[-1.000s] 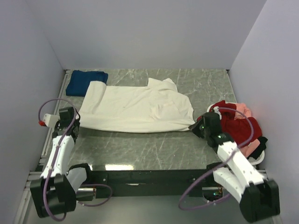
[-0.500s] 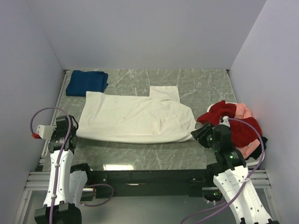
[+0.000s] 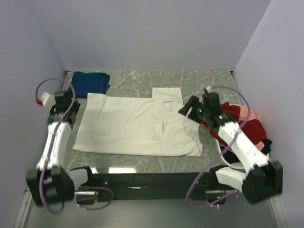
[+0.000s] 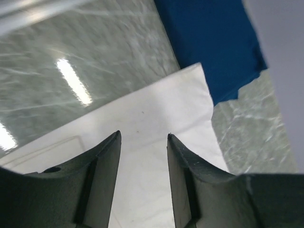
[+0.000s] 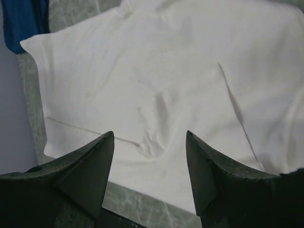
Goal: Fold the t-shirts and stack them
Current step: Fold the tshirt
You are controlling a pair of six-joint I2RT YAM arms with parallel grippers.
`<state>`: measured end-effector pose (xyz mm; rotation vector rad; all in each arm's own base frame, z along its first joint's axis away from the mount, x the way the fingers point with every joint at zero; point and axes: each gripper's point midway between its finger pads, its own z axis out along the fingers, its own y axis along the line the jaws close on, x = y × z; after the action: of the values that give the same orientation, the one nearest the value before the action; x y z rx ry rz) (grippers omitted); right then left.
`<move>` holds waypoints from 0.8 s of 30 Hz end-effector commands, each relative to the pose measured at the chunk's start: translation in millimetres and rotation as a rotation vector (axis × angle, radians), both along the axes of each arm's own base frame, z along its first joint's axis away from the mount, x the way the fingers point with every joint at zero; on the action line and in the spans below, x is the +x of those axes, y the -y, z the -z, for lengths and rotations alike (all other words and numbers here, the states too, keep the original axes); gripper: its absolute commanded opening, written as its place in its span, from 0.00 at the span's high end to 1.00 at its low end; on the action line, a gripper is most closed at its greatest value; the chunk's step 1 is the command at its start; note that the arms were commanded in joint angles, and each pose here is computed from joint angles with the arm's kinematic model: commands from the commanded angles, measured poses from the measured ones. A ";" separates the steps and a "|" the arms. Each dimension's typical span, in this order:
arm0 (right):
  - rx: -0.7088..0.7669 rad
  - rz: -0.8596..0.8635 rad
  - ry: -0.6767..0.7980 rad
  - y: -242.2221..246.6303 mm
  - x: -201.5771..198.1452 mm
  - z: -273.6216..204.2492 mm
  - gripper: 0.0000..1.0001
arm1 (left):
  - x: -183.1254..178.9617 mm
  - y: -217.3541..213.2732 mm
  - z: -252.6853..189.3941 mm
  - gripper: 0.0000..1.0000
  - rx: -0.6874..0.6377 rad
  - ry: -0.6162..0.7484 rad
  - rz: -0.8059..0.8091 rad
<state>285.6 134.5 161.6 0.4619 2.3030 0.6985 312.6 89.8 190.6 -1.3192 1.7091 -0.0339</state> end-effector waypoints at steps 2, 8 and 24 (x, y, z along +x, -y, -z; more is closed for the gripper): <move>-0.054 -0.069 0.147 -28.3 83.4 -34.2 0.35 | 72.5 22.3 12.5 0.51 0.050 -0.075 0.125; -0.101 -0.112 0.146 -46.8 147.9 -23.9 0.37 | 128.6 18.9 56.5 0.56 0.040 -0.250 0.040; -0.120 -0.173 0.123 -57.6 185.8 6.4 0.38 | 206.2 17.2 100.4 0.56 0.027 -0.313 0.008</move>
<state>451.3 189.7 135.4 0.2009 2.3450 0.6294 511.2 68.8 86.8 -1.3349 1.9909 0.1656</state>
